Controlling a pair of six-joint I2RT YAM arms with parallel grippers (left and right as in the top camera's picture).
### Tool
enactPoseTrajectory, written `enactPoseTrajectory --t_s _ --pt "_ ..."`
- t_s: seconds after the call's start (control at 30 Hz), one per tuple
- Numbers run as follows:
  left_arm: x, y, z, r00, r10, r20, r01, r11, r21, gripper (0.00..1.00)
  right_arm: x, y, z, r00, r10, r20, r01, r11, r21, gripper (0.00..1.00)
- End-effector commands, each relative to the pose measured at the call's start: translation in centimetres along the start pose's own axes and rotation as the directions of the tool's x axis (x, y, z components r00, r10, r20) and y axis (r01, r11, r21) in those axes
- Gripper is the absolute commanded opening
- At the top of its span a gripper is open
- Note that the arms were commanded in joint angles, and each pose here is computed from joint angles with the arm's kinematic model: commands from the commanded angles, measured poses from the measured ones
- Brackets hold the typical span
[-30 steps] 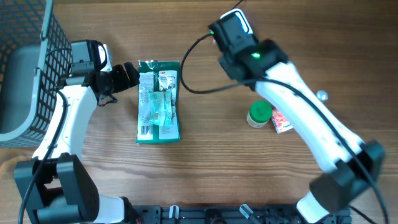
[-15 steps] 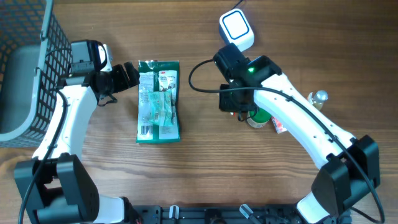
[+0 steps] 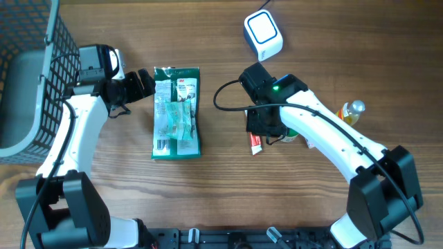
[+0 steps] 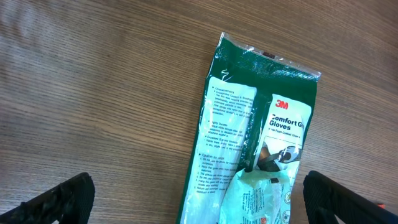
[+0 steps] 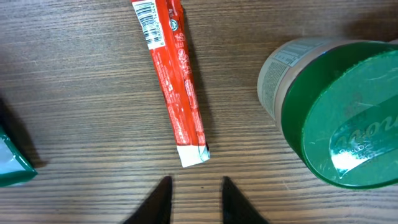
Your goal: Scan the item barcode
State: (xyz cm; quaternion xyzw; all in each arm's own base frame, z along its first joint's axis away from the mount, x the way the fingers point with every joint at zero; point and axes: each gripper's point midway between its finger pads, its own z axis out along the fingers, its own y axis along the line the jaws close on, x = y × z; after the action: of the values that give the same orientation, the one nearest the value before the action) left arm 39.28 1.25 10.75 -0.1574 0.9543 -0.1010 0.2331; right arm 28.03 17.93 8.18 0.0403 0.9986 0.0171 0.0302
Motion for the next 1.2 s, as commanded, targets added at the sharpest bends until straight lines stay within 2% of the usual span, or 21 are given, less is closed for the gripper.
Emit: enactPoseTrajectory --t_s 0.0,0.1,0.47,0.63,0.77,0.83,0.93,0.97,1.0,1.17 --pt "-0.9 0.1 -0.7 1.0 0.006 0.031 -0.006 1.0 -0.003 1.0 0.3 -0.2 0.6 1.0 0.007 -0.02 -0.007 1.0 0.009 0.4" --pt "-0.9 0.1 -0.7 1.0 0.006 0.031 -0.006 1.0 -0.003 1.0 0.1 -0.1 0.6 1.0 0.007 -0.014 -0.007 1.0 0.004 0.45" --pt "-0.9 0.1 -0.7 1.0 0.006 0.031 -0.006 1.0 -0.003 1.0 -0.1 0.6 0.6 1.0 0.001 -0.002 -0.001 1.0 -0.019 0.46" --pt "-0.9 0.1 -0.7 1.0 0.006 0.03 -0.006 1.0 -0.003 1.0 0.3 4.6 0.3 0.999 -0.044 -0.007 0.042 0.983 -0.178 0.46" --pt "-0.9 0.1 -0.7 1.0 0.006 0.03 -0.006 1.0 -0.004 1.0 0.3 7.9 -0.2 0.994 -0.1 0.054 0.11 0.961 -0.255 0.5" --pt "-0.9 0.1 -0.7 1.0 0.006 0.031 -0.006 1.0 -0.003 1.0 0.4 9.3 -0.4 0.989 -0.122 0.086 0.141 0.949 -0.28 0.63" --pt "-0.9 0.1 -0.7 1.0 0.006 0.031 -0.006 1.0 -0.003 1.0 0.7 11.5 -0.8 0.979 -0.157 0.132 0.192 0.929 -0.317 0.65" --pt "-0.9 0.1 -0.7 1.0 0.006 0.031 -0.006 1.0 -0.003 1.0 0.8 12.0 -1.0 0.977 -0.159 0.143 0.198 0.924 -0.328 0.79" --pt "-0.9 0.1 -0.7 1.0 0.006 0.031 -0.006 1.0 -0.003 1.0 0.9 12.5 -1.1 0.979 -0.145 0.145 0.187 0.922 -0.34 1.0" --pt "-0.9 0.1 -0.7 1.0 0.006 0.03 -0.006 1.0 -0.003 1.0 1.6 14.2 -1.5 0.981 -0.121 0.151 0.17 0.912 -0.373 1.0"
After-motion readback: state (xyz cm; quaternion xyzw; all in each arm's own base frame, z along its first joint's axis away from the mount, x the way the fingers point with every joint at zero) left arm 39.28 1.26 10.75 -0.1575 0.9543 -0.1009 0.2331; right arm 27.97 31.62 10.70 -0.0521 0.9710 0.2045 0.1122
